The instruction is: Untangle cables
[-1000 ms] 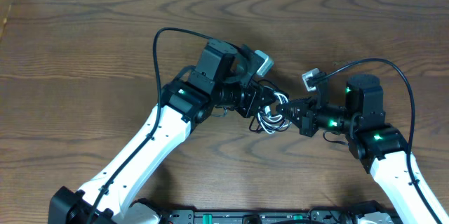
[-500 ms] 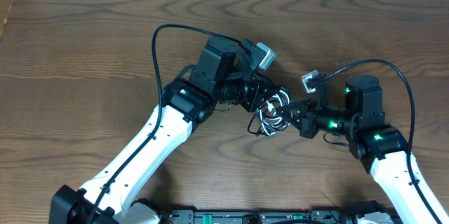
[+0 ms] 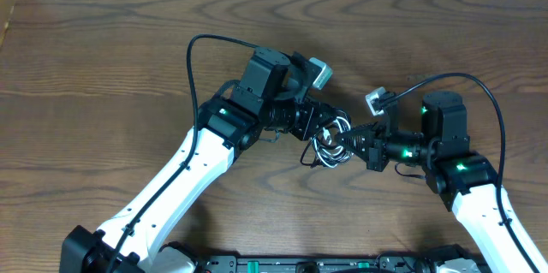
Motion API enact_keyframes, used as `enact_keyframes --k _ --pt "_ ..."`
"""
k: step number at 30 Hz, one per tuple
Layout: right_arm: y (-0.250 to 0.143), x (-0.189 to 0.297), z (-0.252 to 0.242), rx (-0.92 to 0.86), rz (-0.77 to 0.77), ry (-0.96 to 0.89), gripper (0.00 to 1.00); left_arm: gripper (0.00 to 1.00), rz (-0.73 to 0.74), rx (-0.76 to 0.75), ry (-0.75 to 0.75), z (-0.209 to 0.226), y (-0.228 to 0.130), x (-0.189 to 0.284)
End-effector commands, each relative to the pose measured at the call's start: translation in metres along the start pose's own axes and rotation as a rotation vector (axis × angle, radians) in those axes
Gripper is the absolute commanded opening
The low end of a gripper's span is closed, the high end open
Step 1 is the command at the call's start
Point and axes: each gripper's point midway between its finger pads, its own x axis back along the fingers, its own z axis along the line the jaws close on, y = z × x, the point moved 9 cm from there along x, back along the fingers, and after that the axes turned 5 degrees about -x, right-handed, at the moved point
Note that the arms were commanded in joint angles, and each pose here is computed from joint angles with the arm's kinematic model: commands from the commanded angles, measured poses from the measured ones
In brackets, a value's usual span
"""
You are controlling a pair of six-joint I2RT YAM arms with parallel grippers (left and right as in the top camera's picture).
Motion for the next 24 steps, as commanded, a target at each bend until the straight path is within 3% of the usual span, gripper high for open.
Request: enact_keyframes --k 1,6,17,20,21,23,24 --pt "-0.001 0.000 0.007 0.043 0.014 0.073 0.01 0.29 0.021 0.019 0.018 0.005 -0.005 -0.003" --pt "-0.001 0.000 0.009 0.044 0.020 0.098 0.01 0.34 0.025 0.022 0.018 0.005 -0.006 -0.003" --pt "-0.001 0.000 0.007 0.058 0.015 0.072 0.01 0.34 0.034 0.021 -0.062 -0.002 -0.007 -0.003" --pt "-0.001 0.000 0.007 0.058 0.015 0.071 0.01 0.20 0.033 0.020 -0.062 -0.002 -0.006 -0.003" --pt "-0.001 0.000 0.007 0.058 0.013 0.065 0.01 0.09 0.030 0.019 -0.062 -0.002 -0.006 -0.003" --pt "-0.001 0.000 0.003 0.049 0.009 0.025 0.04 0.08 0.021 0.015 -0.061 -0.001 -0.004 -0.003" --pt "-0.002 0.000 0.000 0.040 0.008 -0.006 0.11 0.07 0.018 0.013 -0.061 -0.001 -0.004 -0.003"
